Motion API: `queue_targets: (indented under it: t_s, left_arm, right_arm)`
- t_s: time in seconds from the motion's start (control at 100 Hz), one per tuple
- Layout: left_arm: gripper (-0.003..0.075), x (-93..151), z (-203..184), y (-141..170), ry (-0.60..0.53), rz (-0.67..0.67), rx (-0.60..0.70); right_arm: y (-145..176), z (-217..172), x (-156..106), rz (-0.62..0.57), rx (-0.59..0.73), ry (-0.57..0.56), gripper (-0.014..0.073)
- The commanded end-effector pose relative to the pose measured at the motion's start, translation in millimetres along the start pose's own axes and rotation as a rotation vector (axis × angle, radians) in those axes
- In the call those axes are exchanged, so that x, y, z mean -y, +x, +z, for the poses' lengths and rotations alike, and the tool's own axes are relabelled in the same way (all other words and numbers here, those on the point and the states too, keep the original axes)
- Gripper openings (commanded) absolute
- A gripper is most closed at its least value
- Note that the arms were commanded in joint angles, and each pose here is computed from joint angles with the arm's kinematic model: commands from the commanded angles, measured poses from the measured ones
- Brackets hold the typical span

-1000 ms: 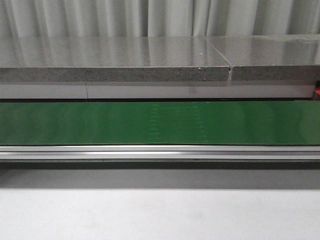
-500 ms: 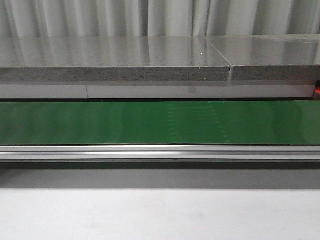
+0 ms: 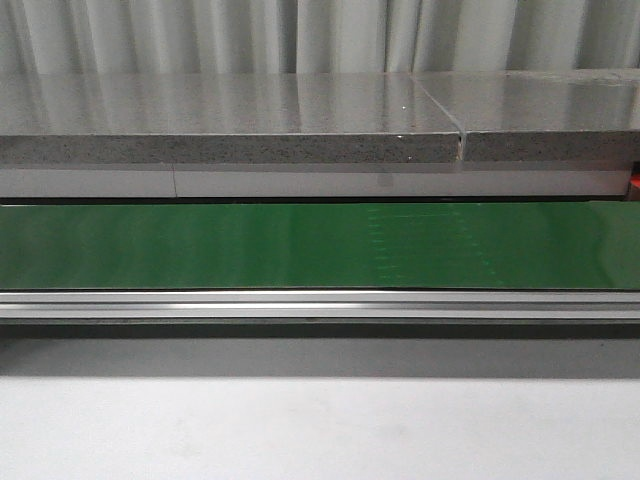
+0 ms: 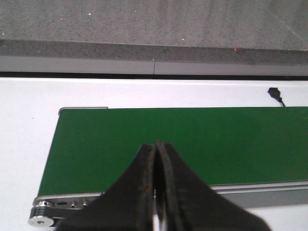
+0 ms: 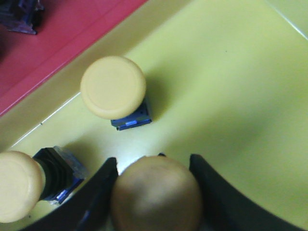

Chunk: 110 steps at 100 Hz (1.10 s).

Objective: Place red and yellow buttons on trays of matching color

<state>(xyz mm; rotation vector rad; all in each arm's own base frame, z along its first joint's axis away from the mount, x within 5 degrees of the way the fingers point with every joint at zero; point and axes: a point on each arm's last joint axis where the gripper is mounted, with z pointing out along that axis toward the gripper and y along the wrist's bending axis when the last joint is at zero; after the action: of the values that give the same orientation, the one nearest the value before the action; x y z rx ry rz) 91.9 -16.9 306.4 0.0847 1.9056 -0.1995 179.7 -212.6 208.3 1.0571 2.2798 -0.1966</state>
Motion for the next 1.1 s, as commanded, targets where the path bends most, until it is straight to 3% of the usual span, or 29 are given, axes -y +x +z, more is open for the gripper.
queue_targets:
  t_s: [0.0,1.09]
  left_arm:
    - [-0.0019,1,-4,-15,0.004,-0.009,0.098]
    - [-0.0019,1,-4,-15,0.004,-0.009,0.098]
  right_arm:
    - [-12,-6,2,0.01,0.085,0.02,0.0141]
    - [-8,12,4,0.046,0.044,0.02,0.0146]
